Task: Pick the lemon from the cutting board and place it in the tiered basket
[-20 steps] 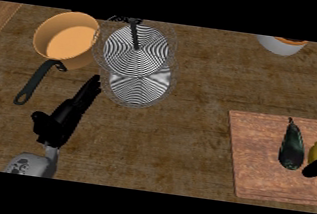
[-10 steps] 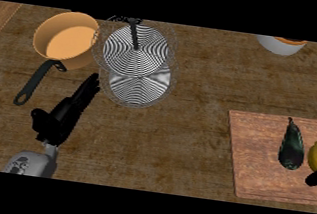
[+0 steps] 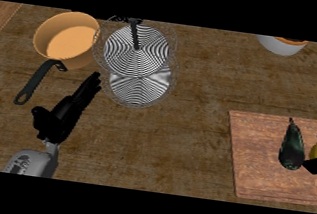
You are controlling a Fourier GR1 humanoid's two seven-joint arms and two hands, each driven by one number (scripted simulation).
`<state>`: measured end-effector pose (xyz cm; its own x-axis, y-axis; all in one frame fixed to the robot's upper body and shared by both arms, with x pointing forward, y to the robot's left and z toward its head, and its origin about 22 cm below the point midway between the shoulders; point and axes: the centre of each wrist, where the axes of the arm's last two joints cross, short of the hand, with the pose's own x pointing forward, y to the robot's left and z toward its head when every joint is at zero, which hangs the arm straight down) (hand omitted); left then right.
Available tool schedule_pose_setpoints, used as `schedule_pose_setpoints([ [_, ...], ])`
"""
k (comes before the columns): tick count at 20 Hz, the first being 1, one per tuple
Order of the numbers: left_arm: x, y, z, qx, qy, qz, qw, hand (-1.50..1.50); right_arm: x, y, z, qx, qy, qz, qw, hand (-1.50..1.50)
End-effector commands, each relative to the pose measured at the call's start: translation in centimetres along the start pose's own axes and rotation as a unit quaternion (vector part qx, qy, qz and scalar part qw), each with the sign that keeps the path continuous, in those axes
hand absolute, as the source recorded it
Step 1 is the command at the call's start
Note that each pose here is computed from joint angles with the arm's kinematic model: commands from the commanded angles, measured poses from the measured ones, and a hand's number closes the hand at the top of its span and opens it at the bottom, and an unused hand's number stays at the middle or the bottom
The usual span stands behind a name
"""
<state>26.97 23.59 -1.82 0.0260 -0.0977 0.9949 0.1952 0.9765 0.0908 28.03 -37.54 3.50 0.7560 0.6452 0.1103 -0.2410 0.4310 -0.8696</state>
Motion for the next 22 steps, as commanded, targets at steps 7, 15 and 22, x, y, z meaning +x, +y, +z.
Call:
schedule_pose_setpoints([
  [7,-0.1,-0.6,1.3,0.005,-0.001,-0.002,1.0000,0.00,0.2,2.1,0.0,-0.051,-0.067,-0.015,0.996,1.50],
  [15,-2.0,2.2,-0.1,-0.002,0.003,0.001,1.0000,0.00,2.6,-0.6,1.6,-0.095,-0.092,0.003,0.991,1.50],
  [22,-1.2,-0.5,0.7,0.011,-0.002,-0.004,0.9999,0.00,5.7,3.8,11.5,-0.125,-0.231,0.030,0.964,1.50],
])
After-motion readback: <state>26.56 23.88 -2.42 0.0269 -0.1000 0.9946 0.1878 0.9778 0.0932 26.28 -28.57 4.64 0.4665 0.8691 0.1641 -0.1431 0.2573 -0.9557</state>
